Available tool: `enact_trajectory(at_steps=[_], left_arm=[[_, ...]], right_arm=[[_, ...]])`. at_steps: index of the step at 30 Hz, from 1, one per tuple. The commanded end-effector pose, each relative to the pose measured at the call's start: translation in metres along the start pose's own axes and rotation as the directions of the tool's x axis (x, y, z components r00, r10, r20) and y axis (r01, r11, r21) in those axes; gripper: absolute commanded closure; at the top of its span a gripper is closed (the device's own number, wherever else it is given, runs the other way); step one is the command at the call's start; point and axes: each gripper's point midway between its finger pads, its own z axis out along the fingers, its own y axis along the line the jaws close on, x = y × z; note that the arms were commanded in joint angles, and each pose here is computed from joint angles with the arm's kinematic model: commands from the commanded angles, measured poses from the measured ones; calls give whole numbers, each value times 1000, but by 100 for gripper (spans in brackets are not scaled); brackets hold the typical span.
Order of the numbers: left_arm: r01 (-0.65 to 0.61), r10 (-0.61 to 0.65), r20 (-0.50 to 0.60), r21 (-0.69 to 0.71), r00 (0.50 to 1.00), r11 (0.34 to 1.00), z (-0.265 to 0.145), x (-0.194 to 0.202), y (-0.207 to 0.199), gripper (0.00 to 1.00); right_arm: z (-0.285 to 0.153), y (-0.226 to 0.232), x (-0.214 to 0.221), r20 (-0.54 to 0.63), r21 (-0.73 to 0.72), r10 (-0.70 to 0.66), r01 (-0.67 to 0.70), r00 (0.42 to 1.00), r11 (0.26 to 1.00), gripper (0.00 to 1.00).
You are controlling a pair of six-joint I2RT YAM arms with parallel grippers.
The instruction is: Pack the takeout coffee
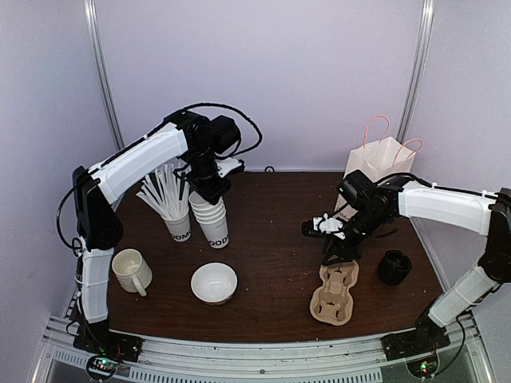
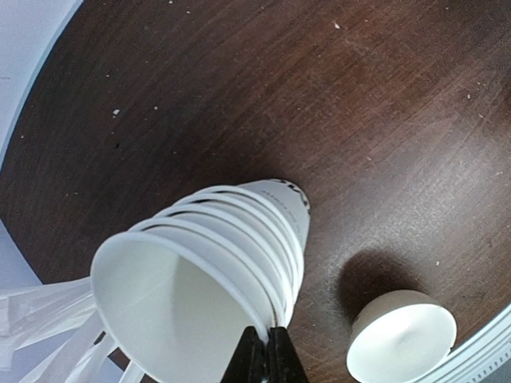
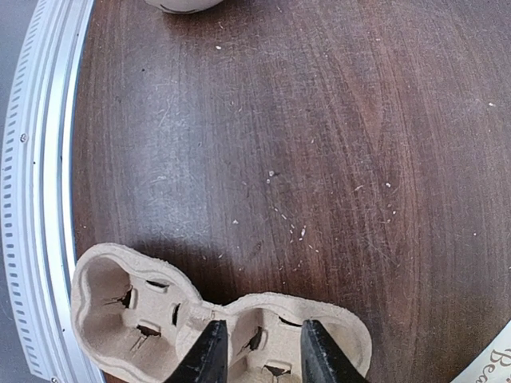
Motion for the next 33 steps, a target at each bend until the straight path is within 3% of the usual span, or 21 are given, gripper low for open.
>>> enact_trajectory(at_steps=[1,5,8,12,21,27,33], left_arm=[[-91,103,51,-199,993,976,-10,-18,29,100],[-149,192,61,-426,980,893,2,-49,64,100],[-148,226,125,-451,966,880,-1,-79,61,100],[-152,253,245,-366,936,918,-14,-102,40,100],[-164,294,237,-450,926,878,-26,-107,53,100],[-152,330,283,-506,901,849,-68,-110,49,100],[-135,400,377,-564,835,815,-134,-114,26,100]], right_arm=[[3,-3,0,-12,11,-9,9,1000,1000,66],[4,-5,1,-21,11,-7,7,1000,1000,67],[4,-5,1,-24,9,0,1,1000,1000,69],[1,-4,0,-20,15,1,-1,1000,1000,69],[5,-8,4,-43,21,1,0,999,1000,69],[5,-9,4,-46,24,6,-5,999,1000,69],[-2,-12,2,-49,44,15,-12,999,999,69]])
